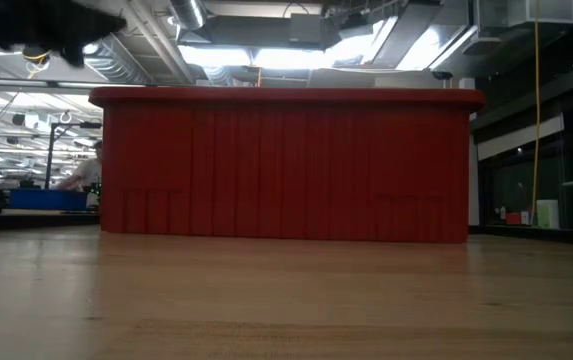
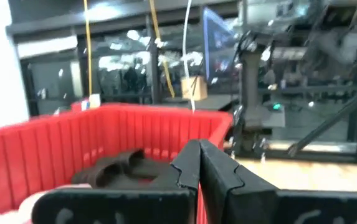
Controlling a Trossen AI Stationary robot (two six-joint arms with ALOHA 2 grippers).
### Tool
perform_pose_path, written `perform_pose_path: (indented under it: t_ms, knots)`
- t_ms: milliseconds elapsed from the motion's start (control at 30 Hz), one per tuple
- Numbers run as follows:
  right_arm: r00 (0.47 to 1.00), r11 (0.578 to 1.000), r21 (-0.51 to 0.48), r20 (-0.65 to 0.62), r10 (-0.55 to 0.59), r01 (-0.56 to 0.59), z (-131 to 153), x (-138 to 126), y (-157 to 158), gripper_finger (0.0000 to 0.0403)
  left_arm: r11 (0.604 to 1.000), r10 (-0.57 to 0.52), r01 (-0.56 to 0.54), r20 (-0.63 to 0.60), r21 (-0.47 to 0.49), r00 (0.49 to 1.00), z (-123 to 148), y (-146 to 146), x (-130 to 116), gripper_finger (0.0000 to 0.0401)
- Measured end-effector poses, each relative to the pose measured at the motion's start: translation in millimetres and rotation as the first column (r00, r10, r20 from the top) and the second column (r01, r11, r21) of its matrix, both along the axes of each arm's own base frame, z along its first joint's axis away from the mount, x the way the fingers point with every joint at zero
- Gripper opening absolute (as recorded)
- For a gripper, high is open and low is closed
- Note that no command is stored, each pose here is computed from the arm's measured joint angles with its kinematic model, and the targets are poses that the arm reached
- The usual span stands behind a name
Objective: Pick and place slides into bin
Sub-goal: Return to Home Position
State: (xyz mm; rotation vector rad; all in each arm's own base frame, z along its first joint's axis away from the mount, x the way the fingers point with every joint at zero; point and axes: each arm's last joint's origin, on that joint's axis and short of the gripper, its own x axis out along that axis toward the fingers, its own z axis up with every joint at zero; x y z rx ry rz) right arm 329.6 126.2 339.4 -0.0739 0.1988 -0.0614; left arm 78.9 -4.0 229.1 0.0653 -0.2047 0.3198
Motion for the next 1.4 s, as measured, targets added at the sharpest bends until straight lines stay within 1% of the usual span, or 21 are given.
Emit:
perform_pose_path:
  t_ms: [167,233,300,533,767,1000,1067,1167,1267,1400]
  knots:
    - [1.0,1.0,0.002,0.004,-0.007,0.007,0,1,-2,0.0006,0.996,0.058,-0.059,-0.014,-0.067,0.998,-22,4,7,0.0001]
    - [1.0,1.0,0.005,0.004,-0.008,0.008,0,1,-2,0.0006,0.995,0.059,-0.061,-0.021,-0.076,0.998,-30,5,9,0.0001]
    - [1.0,1.0,0.002,0.004,-0.007,0.007,0,1,-2,0.0006,0.994,0.077,-0.077,-0.003,-0.082,0.997,-33,6,10,0.0001]
    - [1.0,1.0,0.001,0.0,-0.007,0.007,0,1,-3,0.0006,0.991,0.119,-0.12,-0.019,-0.068,0.993,-45,11,14,0.0002]
    - [1.0,1.0,0.0,0.0,-0.007,0.007,0,1,-3,0.0006,0.99,0.124,-0.125,-0.018,-0.057,0.992,-45,13,14,0.0001]
    - [0.999,1.0,0.013,0.033,-0.007,0.007,4,1,-3,0.0006,0.989,0.113,-0.113,-0.006,-0.095,0.994,-45,12,14,0.0007]
    - [0.999,1.0,0.022,0.053,-0.007,0.006,10,-1,-3,0.0006,0.989,0.113,-0.113,-0.007,-0.095,0.994,-45,13,14,0.0008]
    - [0.996,1.0,0.026,0.09,0.003,-0.005,31,-7,-2,0.0006,0.989,0.112,-0.113,-0.01,-0.094,0.994,-46,13,14,0.0006]
    - [0.998,0.998,-0.054,0.061,0.035,-0.032,54,-22,-1,0.0006,0.989,0.112,-0.114,-0.016,-0.093,0.994,-46,13,14,0.0004]
    - [1.0,0.994,-0.108,0.011,-0.015,0.016,66,-46,-2,0.0006,0.989,0.112,-0.113,-0.016,-0.093,0.994,-46,12,14,0.0006]
